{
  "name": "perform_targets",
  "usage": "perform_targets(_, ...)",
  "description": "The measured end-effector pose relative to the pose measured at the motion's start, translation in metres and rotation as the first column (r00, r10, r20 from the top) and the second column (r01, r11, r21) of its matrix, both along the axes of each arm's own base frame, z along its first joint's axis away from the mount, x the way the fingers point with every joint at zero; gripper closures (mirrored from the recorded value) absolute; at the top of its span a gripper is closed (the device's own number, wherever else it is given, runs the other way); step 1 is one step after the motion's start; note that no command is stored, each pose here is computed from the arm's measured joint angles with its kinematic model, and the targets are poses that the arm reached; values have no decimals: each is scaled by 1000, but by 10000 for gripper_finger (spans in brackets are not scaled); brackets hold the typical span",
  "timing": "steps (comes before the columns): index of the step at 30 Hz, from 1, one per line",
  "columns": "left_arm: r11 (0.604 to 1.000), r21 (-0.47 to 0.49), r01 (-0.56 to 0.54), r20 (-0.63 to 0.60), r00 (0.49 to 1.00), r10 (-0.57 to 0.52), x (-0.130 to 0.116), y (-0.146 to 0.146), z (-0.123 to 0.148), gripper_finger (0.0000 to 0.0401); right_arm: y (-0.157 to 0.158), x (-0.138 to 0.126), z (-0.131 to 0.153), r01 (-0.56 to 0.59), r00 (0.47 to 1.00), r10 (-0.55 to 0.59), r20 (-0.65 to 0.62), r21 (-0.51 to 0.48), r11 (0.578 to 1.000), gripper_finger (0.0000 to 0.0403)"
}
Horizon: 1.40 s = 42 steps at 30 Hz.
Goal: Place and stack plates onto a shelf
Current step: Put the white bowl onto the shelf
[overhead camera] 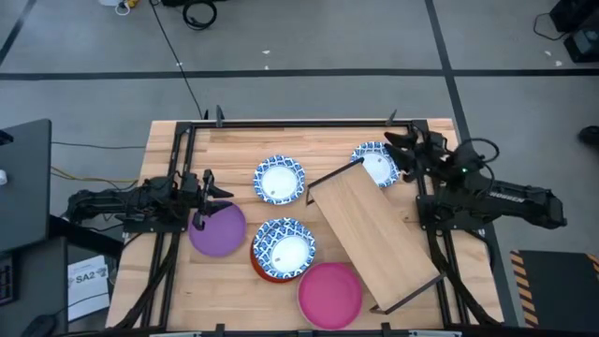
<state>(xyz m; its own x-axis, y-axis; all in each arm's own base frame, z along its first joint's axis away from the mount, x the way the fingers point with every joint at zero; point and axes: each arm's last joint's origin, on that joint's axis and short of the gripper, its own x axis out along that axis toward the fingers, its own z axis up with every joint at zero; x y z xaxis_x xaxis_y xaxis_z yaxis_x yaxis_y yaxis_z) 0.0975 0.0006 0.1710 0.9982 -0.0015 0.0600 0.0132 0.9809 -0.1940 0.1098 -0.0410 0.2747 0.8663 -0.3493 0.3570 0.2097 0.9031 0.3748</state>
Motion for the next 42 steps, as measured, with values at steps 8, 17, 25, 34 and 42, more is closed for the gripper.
perform_targets(8, 1000, 0, 0, 0, 1000, 0, 0, 0, 0, 268, -7, 17, 30, 12, 996, -9, -91, 31, 999, 158)
perform_targets(17, 1000, 0, 0, 0, 1000, 0, 0, 0, 0, 268, -27, 35, 58, 96, 978, -81, -192, 67, 993, 158)
perform_targets(25, 1000, 0, 0, 0, 1000, 0, 0, 0, 0, 268, -58, 49, 62, 230, 908, -161, -386, 137, 964, 158)
perform_targets(34, 1000, 0, 0, 0, 1000, 0, 0, 0, 0, 268, -91, 48, 46, 397, 780, -208, -591, 210, 893, 158)
perform_targets(42, 1000, 0, 0, 0, 1000, 0, 0, 0, 0, 268, -110, 25, 22, 607, 599, -239, -764, 239, 758, 158)
